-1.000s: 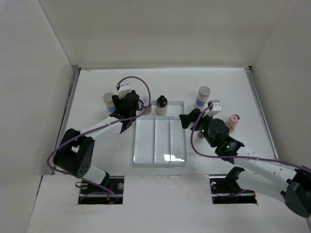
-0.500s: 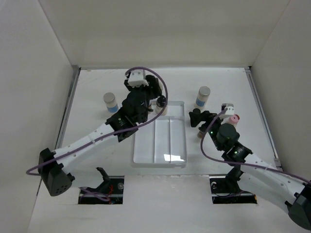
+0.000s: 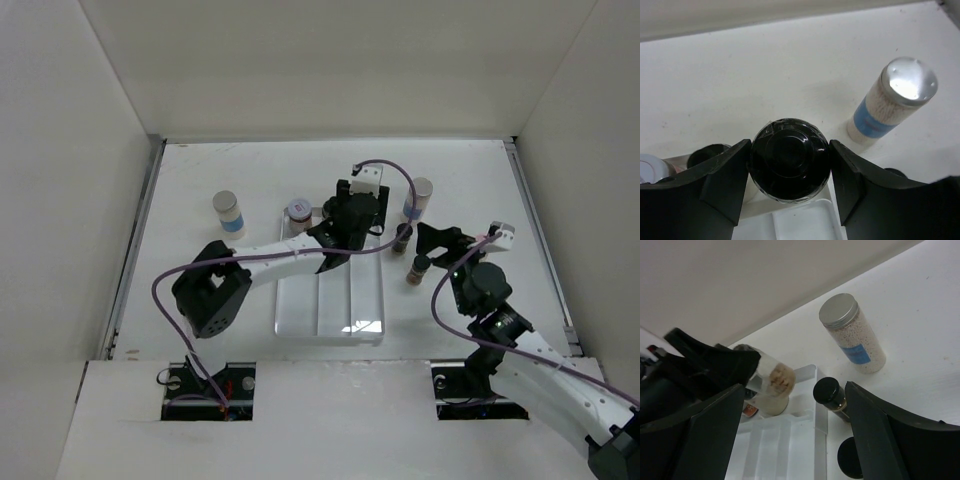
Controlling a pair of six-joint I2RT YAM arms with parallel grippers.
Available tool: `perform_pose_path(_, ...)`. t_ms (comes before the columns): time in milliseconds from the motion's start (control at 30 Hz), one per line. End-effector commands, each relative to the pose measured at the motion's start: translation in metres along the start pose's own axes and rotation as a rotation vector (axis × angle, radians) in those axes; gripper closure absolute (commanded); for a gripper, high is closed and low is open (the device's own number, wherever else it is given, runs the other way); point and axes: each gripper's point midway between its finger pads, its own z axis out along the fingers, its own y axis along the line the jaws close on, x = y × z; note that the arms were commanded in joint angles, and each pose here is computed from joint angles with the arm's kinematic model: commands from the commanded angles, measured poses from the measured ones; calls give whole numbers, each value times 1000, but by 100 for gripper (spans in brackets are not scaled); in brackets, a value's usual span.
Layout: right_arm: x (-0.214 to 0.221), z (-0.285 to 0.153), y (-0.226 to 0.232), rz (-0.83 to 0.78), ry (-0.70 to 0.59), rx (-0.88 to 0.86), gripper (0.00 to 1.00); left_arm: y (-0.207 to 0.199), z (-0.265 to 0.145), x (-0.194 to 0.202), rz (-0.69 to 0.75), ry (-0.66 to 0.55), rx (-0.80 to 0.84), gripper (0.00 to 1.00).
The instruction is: Organize the condiment bottles
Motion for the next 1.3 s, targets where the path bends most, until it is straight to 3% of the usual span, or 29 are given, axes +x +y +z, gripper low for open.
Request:
perform_pose_path(0, 1, 1, -4, 18, -4, 14, 12, -19, 4, -56, -107, -149, 49, 64)
perform_pose_path(500, 4, 3, -4, 23, 6, 4, 11, -5, 30, 36, -50, -54, 6, 61)
perform_pose_path(633, 4, 4, -6, 25, 9, 8, 11, -3, 31, 49, -37, -36, 3, 54)
perform_pose_path(700, 4, 4, -5, 26, 7, 8, 11, -3, 31, 50, -41, -38, 7, 46)
perform_pose_path(800, 6, 5, -6, 23, 12, 12, 10, -4, 26, 38, -49, -58, 12, 25)
perform_pose_path(900, 5, 5, -6, 25, 9, 12, 9, -5, 15, 12, -74, -96, 29, 13)
perform_pose_path(1033, 5, 4, -4, 29, 13, 2, 9, -6, -8, -37, -113, -164, 58, 10)
perform_pose_path(1133, 4, 4, -5, 32, 7, 3, 10, 16, -25, -67, -168, -217, 14, 10)
perform_pose_path(1200, 6, 4, -4, 30, 15, -4, 15, 45, -37, -78, -192, -239, -55, 10)
perform_pose_path(1267, 6, 4, -3, 29, 17, -7, 28, 82, -50, -79, -208, -233, -144, 10)
